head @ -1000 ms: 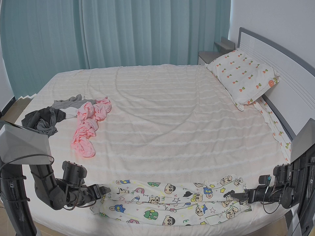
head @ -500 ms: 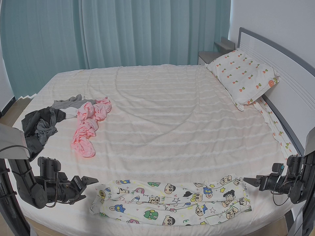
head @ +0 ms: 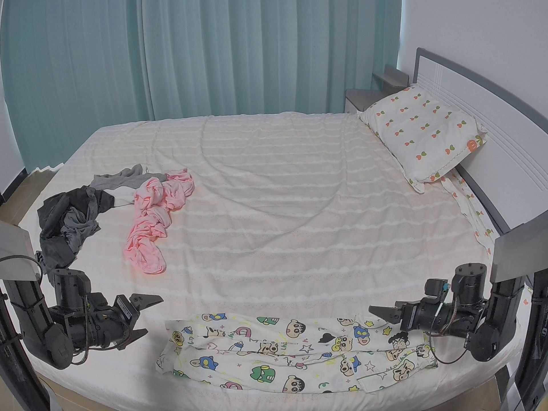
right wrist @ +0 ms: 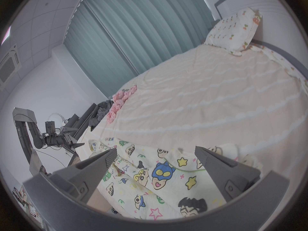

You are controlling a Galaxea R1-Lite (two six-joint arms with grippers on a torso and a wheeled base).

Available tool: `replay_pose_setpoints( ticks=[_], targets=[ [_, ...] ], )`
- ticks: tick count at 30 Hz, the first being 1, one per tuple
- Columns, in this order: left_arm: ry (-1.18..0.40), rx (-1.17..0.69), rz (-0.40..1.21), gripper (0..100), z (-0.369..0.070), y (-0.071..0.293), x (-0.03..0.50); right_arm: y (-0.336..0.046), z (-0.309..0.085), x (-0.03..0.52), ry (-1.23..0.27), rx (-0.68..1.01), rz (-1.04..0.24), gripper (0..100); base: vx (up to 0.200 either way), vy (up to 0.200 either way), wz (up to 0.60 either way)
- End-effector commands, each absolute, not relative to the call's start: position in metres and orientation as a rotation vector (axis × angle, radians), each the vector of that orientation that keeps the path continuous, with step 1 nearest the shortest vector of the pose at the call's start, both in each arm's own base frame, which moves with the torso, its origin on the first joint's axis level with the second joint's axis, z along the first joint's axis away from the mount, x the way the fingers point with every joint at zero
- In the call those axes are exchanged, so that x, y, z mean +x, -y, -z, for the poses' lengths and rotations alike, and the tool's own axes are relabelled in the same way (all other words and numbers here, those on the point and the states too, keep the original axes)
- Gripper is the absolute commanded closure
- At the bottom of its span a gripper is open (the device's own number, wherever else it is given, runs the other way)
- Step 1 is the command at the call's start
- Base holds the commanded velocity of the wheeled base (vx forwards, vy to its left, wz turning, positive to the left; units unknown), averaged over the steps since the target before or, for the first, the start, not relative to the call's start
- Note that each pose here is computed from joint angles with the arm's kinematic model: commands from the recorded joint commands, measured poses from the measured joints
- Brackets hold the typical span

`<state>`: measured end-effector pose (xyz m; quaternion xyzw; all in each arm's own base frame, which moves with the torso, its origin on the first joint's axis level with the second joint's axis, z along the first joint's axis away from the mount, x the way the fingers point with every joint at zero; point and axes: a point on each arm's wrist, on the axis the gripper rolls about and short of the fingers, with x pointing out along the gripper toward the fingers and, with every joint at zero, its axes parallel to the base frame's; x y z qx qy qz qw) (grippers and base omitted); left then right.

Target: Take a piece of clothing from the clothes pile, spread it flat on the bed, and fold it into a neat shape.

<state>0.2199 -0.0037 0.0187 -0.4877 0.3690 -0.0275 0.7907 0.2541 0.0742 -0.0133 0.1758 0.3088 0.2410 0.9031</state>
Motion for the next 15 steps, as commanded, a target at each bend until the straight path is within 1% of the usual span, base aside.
replay_pose_setpoints(
  ticks=[1,8,15],
  targets=[
    [-0.807,-1.053,0.051,0,-0.014,0.004,0.215,-0.073,0.048,0.251,-0.764,0.371,-0.436,0,0.000,0.000,0.00],
    [-0.809,-1.051,0.048,0,-0.013,0.004,0.214,-0.057,0.061,0.240,-0.836,0.388,-0.345,0,0.000,0.000,0.00],
    [-0.812,-1.050,0.051,0,-0.013,0.005,0.214,-0.055,0.060,0.233,-0.866,0.401,-0.322,0,0.000,0.000,0.00]
  ],
)
